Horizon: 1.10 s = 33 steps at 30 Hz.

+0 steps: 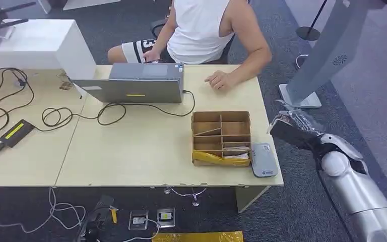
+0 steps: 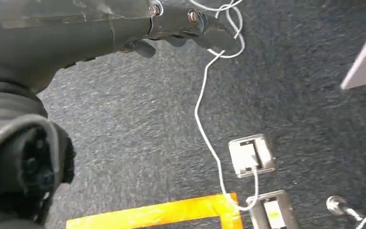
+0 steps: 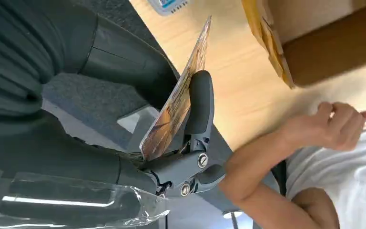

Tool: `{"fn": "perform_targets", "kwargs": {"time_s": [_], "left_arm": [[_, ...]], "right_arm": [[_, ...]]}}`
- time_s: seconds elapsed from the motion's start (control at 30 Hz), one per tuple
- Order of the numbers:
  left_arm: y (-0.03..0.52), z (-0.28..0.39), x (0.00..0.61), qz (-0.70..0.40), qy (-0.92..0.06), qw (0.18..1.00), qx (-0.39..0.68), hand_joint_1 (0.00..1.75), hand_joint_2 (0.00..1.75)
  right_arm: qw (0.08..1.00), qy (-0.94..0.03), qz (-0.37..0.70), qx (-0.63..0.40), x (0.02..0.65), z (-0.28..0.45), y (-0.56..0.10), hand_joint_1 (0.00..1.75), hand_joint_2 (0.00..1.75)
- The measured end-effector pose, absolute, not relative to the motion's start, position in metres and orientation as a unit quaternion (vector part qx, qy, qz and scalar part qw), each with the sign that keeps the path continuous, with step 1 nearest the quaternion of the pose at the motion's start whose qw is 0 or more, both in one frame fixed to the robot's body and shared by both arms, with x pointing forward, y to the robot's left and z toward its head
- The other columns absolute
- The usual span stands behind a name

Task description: Pass the card to the sensor for recognition and then transmit it.

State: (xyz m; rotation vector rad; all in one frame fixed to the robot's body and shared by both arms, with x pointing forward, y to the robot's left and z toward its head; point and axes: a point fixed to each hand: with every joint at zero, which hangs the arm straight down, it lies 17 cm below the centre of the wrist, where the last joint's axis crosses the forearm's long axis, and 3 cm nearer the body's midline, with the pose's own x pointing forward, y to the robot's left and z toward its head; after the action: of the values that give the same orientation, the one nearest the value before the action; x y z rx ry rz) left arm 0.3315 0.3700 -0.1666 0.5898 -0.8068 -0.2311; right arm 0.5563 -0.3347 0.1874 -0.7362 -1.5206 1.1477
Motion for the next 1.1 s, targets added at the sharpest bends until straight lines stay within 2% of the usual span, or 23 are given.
{"fn": "perform_targets", "kwargs": {"time_s": [0.6,1.1], "left_arm": [[0.403,-0.146,0.358,-0.127,-0.389,0.858,0.311,0.00,0.00],[0.432,-0.140,0.356,-0.130,-0.380,0.851,0.338,0.00,0.00]], "right_arm": [[0.500,-0.556,0.597,-0.290,0.529,0.143,-0.313,1.75,1.75],[0.482,-0.523,0.638,-0.294,0.524,0.126,-0.303,1.75,1.75]]}}
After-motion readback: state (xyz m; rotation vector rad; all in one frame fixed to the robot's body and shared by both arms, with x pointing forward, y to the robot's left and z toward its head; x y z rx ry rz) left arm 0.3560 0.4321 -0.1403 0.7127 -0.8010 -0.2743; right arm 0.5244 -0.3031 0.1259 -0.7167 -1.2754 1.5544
